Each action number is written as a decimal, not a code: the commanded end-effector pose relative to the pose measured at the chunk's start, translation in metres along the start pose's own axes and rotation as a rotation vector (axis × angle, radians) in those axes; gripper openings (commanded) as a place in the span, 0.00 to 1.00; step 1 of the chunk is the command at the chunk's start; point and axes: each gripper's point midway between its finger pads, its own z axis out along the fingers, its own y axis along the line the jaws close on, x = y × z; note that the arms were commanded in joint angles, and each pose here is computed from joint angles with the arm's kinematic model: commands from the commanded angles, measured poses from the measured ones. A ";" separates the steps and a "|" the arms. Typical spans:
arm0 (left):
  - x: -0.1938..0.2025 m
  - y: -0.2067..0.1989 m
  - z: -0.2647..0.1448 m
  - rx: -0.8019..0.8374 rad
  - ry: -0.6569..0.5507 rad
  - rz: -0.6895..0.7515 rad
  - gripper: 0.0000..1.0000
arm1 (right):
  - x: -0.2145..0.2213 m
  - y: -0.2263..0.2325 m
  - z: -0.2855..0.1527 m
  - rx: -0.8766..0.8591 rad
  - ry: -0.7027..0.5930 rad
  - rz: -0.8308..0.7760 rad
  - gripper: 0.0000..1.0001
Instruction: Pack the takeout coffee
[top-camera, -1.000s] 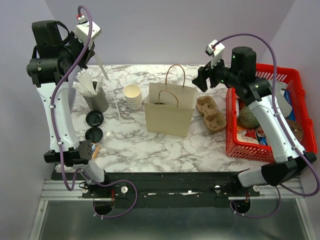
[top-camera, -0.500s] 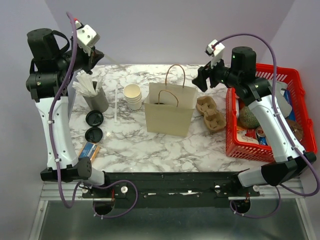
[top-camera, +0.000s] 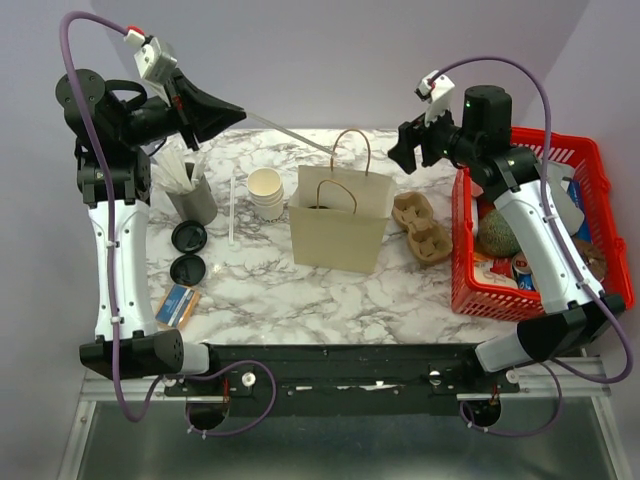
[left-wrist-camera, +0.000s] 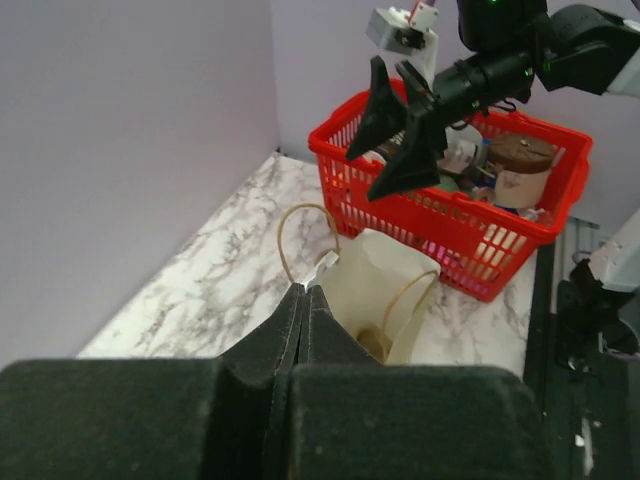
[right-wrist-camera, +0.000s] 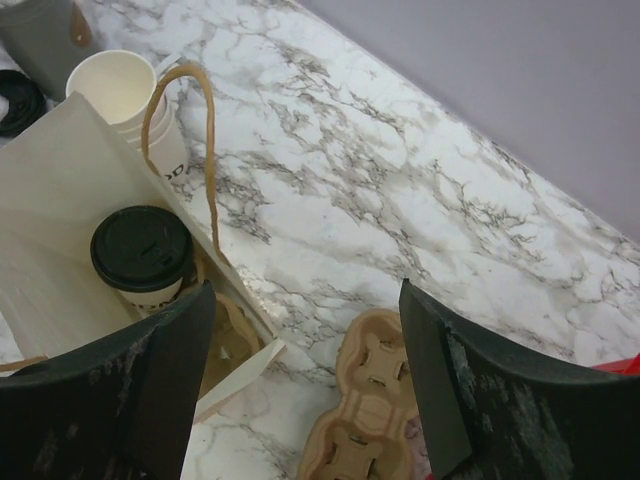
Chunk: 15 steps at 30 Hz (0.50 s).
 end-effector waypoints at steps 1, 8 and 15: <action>0.013 -0.022 -0.001 0.097 0.014 -0.032 0.00 | -0.017 -0.015 -0.006 0.060 -0.029 0.021 0.83; 0.071 -0.005 0.019 0.039 0.156 0.053 0.00 | -0.020 -0.017 -0.010 0.062 -0.029 0.010 0.83; 0.100 -0.036 0.076 0.161 0.227 0.020 0.45 | -0.024 -0.016 -0.011 0.050 -0.034 -0.002 0.84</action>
